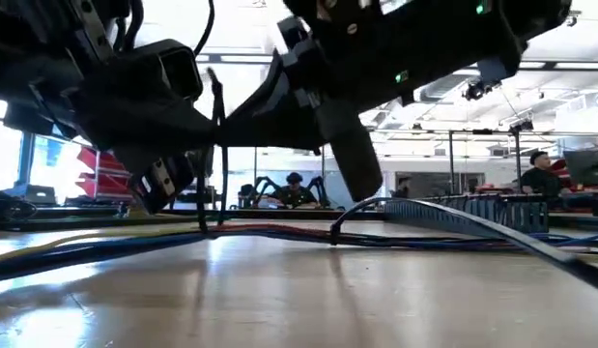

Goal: Ziptie cables
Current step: Wrap the black zip tie on the cables

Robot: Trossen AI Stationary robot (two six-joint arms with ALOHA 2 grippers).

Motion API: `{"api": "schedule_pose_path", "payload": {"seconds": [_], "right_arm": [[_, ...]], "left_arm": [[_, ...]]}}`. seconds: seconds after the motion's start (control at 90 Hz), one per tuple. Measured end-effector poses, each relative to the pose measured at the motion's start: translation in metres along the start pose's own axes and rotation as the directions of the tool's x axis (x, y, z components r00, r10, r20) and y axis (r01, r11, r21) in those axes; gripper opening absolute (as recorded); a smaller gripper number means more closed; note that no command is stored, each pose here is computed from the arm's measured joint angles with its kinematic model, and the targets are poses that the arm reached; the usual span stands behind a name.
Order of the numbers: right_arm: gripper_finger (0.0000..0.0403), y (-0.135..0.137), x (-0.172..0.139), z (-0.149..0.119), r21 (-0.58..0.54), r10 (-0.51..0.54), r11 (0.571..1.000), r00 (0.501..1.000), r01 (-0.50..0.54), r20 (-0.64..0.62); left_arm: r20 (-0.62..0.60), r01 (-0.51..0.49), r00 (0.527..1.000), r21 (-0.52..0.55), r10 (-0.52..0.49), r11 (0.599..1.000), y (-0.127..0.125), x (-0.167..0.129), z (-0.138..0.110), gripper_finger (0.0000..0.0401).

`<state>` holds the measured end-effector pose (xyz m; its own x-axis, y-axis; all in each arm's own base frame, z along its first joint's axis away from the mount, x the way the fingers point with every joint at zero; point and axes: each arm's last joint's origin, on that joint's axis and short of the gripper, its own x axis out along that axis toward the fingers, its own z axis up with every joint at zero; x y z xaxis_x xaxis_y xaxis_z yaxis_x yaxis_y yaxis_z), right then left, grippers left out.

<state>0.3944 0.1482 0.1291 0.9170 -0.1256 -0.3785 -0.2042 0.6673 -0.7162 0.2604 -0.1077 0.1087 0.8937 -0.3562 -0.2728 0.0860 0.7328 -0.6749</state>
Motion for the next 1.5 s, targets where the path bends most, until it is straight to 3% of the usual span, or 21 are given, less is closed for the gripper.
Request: {"api": "schedule_pose_path", "payload": {"seconds": [0.244,0.4,0.489,0.6,0.678,0.789,0.878,1.133,1.378,1.5], "right_arm": [[0.0151,-0.006,-0.003,-0.003,0.089,0.049,0.995,0.998,-0.046,-0.033],[0.0231,-0.022,-0.023,0.002,0.300,0.130,0.949,0.987,-0.096,-0.095],[0.0252,-0.036,-0.036,0.003,0.469,0.174,0.878,0.976,-0.093,-0.133],[0.0256,-0.057,-0.049,0.007,0.700,0.205,0.710,0.974,-0.076,-0.101],[0.0253,-0.066,-0.053,0.008,0.797,0.203,0.602,0.975,-0.051,-0.091],[0.0251,-0.068,-0.054,0.009,0.843,0.201,0.537,0.976,-0.039,-0.083],[0.0251,-0.066,-0.052,0.008,0.852,0.193,0.523,0.977,-0.023,-0.092],[0.0250,-0.060,-0.044,0.005,0.828,0.092,0.556,0.985,0.072,-0.147],[0.0250,-0.050,-0.027,0.003,0.857,0.050,0.511,0.993,0.070,-0.110],[0.0249,-0.048,-0.021,0.002,0.849,0.004,0.507,0.985,0.145,-0.171]], "left_arm": [[0.026,-0.028,0.999,0.011,0.027,1.000,-0.001,0.000,-0.001,0.0000],[0.072,-0.075,0.995,0.037,0.072,0.997,-0.004,0.000,-0.004,0.0000],[0.136,-0.141,0.982,0.046,0.134,0.989,-0.005,-0.001,-0.005,0.0000],[0.236,-0.244,0.945,0.050,0.226,0.969,-0.007,0.000,-0.004,0.0000],[0.283,-0.328,0.910,0.040,0.304,0.944,-0.007,0.001,-0.003,0.0000],[0.301,-0.433,0.866,0.049,0.400,0.900,-0.005,0.006,-0.002,0.0000],[0.292,-0.481,0.848,0.078,0.441,0.873,-0.006,0.010,-0.001,0.0000],[0.299,-0.505,0.839,0.121,0.454,0.854,-0.009,0.014,0.002,0.0000],[0.301,-0.512,0.835,0.120,0.460,0.850,-0.008,0.014,0.002,0.0000],[0.301,-0.513,0.835,0.121,0.461,0.850,-0.008,0.014,0.002,0.0000]]}}
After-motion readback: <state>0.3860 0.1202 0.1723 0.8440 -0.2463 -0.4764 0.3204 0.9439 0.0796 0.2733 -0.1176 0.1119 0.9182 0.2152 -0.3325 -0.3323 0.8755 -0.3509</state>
